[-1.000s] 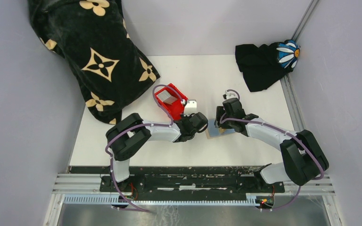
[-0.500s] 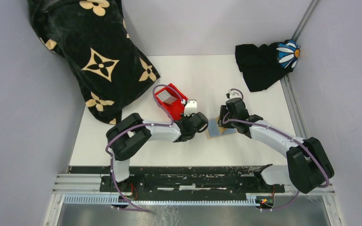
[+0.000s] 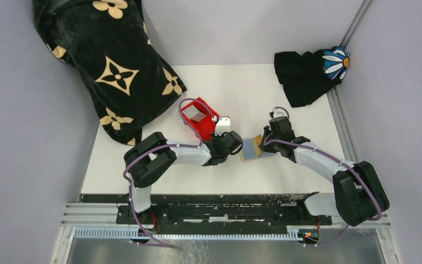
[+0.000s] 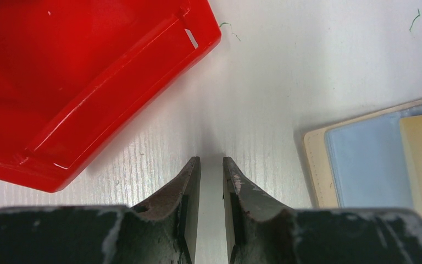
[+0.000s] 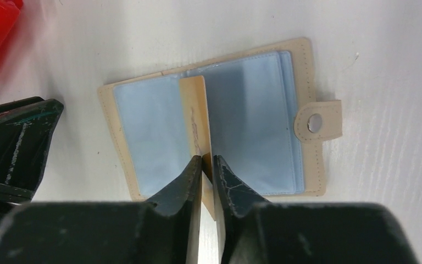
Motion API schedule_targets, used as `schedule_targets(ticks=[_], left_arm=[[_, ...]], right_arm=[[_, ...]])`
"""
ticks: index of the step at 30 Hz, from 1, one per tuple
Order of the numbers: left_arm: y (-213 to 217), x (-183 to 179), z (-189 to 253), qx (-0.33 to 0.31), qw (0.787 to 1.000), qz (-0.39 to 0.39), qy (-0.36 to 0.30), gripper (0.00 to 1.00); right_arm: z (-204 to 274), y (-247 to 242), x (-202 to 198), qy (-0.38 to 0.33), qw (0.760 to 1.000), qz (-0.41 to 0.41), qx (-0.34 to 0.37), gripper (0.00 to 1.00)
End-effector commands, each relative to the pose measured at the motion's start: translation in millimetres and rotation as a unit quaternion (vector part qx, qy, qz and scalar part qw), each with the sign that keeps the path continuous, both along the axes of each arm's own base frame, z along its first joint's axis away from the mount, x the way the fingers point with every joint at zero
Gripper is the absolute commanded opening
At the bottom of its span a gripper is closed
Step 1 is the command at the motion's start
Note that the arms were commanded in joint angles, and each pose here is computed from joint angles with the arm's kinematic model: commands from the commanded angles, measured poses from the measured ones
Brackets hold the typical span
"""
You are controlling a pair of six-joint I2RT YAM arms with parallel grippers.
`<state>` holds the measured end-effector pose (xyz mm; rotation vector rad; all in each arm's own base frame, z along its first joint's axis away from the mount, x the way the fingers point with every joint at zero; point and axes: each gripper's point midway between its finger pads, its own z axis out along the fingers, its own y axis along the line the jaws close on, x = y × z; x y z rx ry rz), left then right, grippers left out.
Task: Put the credit cards into the card holder
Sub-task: Insert the credit card into the card holder.
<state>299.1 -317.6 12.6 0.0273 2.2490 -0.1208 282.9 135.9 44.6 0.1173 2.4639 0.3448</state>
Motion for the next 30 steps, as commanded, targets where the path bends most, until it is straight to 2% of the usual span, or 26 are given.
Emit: schedule_targets(ticks=[1,12,30], left_arm=[[33,-54,-73,0.082,0.986,-0.045,0.136,0.28],[29,-54,-72,0.075,0.987,-0.050,0.136,0.28],[29,-60,-76,0.067,0.986,-0.052,0.144,0.27]], right_arm=[[3,3,7,-0.013,0.999,-0.013,0.041,0.14],[-9,-1,3,0.005,0.994,-0.038,0.098,0.02],[-31,9,-12,0.034,0.973,-0.077,0.215,0.01]])
